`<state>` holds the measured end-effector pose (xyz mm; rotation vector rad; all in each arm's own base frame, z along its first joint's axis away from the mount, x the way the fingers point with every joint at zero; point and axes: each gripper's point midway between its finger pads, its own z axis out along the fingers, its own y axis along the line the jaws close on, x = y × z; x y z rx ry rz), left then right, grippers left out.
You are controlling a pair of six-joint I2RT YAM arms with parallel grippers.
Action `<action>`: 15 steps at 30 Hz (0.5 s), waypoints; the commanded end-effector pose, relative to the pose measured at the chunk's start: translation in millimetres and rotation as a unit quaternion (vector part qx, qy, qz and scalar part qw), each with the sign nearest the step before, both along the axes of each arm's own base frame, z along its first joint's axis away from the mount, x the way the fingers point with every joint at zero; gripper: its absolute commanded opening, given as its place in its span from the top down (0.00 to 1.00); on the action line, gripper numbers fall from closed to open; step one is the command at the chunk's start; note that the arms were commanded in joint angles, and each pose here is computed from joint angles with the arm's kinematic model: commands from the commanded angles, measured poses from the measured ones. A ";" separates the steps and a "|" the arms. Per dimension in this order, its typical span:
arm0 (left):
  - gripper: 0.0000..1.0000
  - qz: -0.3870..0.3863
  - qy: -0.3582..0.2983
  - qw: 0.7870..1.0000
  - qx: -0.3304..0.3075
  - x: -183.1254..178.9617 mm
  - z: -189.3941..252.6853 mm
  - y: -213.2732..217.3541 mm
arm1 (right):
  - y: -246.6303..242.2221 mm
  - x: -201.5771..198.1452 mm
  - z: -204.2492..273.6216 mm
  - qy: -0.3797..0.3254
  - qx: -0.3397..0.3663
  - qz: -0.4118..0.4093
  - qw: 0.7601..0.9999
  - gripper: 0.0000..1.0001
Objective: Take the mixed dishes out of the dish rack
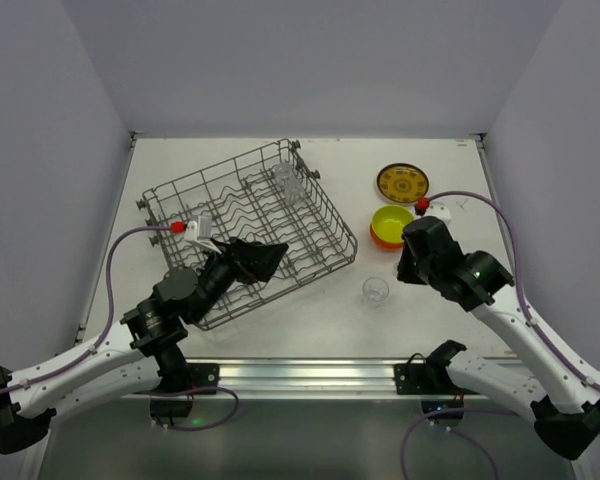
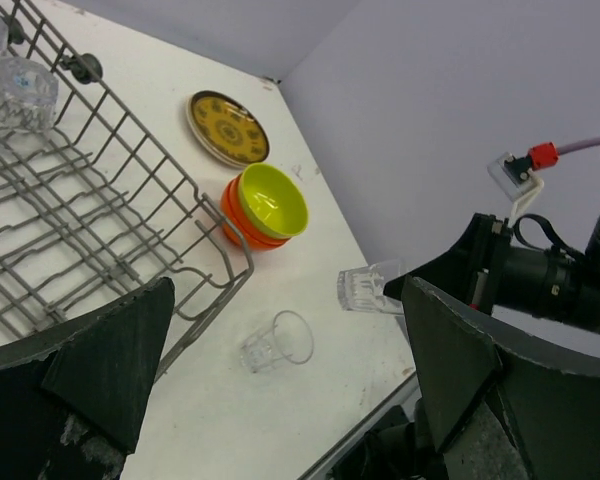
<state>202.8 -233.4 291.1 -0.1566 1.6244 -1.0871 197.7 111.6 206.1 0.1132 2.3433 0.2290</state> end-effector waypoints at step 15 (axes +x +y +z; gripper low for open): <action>0.00 0.002 -0.003 0.994 0.106 -4.7 -20.3 15.7 | -17.1 26.8 -76.5 0.158 -0.054 -0.006 0.986 1.00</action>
